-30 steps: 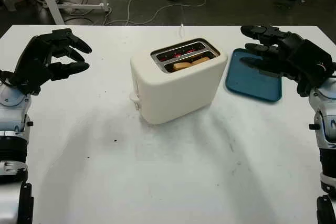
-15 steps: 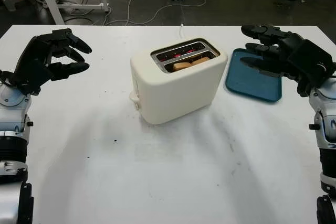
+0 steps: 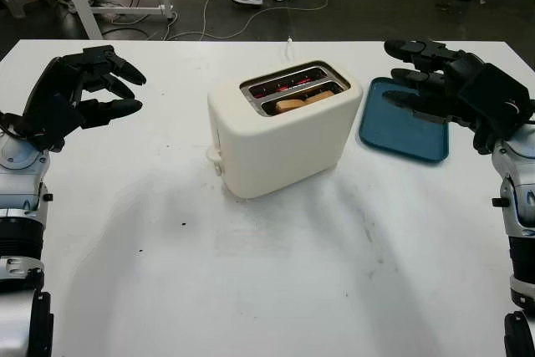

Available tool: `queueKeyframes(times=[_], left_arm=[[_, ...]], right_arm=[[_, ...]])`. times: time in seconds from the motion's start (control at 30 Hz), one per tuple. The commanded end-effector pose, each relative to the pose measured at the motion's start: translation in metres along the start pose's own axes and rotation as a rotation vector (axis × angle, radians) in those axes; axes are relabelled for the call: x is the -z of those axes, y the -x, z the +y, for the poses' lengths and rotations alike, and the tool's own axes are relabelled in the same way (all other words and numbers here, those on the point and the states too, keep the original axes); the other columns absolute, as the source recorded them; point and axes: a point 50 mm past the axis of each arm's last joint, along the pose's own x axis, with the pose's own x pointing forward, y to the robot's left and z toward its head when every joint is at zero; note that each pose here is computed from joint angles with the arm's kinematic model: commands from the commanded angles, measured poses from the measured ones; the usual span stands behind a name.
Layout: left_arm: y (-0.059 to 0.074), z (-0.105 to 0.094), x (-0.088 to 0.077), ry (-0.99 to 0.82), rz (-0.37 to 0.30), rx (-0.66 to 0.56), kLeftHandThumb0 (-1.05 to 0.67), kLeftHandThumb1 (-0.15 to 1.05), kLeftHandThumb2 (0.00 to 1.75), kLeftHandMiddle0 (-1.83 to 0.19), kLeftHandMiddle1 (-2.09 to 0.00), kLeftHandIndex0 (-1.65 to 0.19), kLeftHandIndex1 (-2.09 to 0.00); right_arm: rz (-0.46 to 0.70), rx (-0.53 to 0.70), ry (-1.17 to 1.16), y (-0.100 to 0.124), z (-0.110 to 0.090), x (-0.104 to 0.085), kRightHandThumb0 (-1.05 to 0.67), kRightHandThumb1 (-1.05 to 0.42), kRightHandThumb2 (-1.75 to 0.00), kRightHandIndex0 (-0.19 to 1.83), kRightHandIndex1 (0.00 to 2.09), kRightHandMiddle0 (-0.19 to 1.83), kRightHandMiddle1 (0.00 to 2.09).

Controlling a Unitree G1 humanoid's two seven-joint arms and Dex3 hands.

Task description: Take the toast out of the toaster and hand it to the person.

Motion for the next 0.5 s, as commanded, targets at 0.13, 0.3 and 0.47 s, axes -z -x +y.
queueKeyframes(times=[0.13, 0.3, 0.47], left_arm=[[0.0014, 0.0006, 0.0002, -0.001, -0.003, -0.004, -1.05, 0.84, 0.00, -0.53, -1.26, -0.62, -1.06], [0.0018, 0.0007, 0.0004, -0.007, 0.001, -0.010, -1.05, 0.84, 0.00, -0.53, -1.26, -0.62, -1.07], [0.0025, 0.0014, -0.0001, -0.003, -0.010, -0.008, -1.05, 0.84, 0.00, -0.52, -1.26, -0.61, -1.07]], right_arm=[[-0.016, 0.011, 0.000, 0.0008, -0.0005, -0.0003, -0.31, -0.92, -0.15, 0.39, 0.01, 0.38, 0.01], [-0.011, 0.012, -0.007, 0.0007, -0.0004, -0.0003, -0.30, -0.92, -0.15, 0.38, 0.01, 0.37, 0.00], [-0.012, 0.010, 0.005, 0.0005, 0.0000, -0.0021, -0.31, -0.92, -0.14, 0.39, 0.01, 0.37, 0.00]])
